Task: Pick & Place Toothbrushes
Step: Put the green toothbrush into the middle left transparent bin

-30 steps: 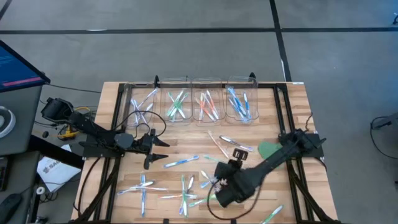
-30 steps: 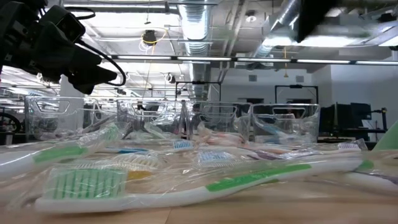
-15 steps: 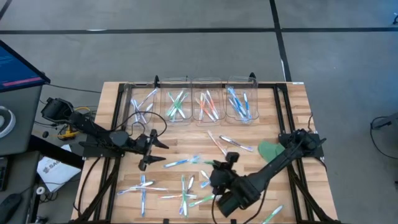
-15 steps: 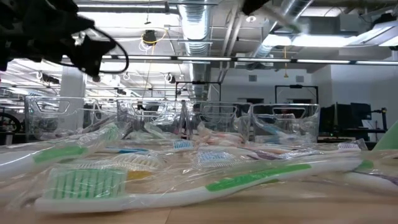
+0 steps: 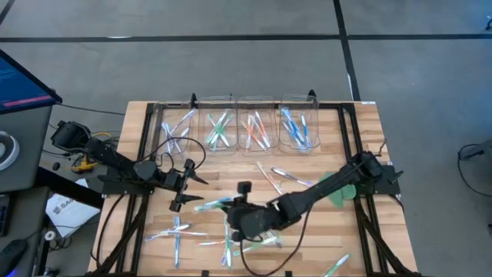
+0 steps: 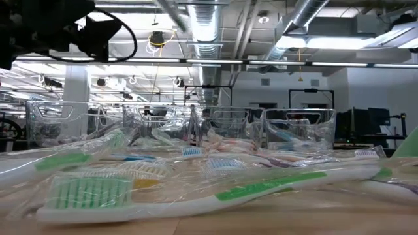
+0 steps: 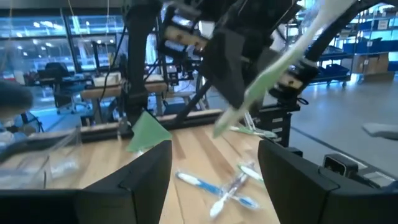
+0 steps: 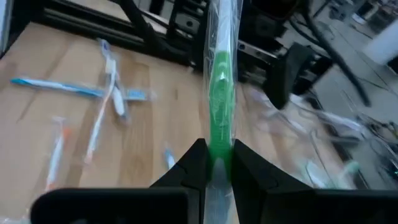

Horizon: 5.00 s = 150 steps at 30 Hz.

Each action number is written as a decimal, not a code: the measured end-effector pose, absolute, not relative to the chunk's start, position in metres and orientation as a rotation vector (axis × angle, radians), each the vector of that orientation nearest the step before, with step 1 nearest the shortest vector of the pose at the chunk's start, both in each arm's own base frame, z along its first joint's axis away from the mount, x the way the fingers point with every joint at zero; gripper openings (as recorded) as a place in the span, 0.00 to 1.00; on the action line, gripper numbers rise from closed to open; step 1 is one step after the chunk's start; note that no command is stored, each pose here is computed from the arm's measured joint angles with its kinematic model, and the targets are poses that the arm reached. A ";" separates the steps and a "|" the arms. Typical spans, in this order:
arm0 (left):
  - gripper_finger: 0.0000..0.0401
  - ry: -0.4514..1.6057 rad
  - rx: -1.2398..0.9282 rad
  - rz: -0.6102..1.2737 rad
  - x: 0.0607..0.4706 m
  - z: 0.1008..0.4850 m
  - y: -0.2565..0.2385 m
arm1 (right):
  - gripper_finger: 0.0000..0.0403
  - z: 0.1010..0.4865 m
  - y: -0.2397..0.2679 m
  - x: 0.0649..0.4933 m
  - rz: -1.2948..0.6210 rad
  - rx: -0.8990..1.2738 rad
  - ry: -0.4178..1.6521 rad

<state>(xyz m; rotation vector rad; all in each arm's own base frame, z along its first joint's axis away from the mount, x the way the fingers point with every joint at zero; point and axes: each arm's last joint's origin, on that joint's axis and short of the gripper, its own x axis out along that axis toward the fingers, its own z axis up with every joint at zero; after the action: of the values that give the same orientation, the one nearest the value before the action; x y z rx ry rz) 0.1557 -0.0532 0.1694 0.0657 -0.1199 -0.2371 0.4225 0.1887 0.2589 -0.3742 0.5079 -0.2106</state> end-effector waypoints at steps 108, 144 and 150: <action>0.11 0.417 -0.304 0.508 0.227 0.280 0.125 | 0.66 0.233 0.140 0.346 -0.836 -0.175 1.007; 0.16 0.814 -0.319 0.548 0.228 0.225 0.141 | 0.66 0.231 0.139 0.354 -0.805 -0.163 0.985; 0.21 0.889 -0.338 0.544 0.236 0.204 0.146 | 0.66 0.231 0.140 0.354 -0.803 -0.159 0.987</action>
<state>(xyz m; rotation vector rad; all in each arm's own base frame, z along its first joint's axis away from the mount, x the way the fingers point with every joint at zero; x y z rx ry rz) 0.2365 0.1458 0.2038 -0.3385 0.8888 0.5443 0.3540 0.1397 0.2308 -0.1589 0.9867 -0.8029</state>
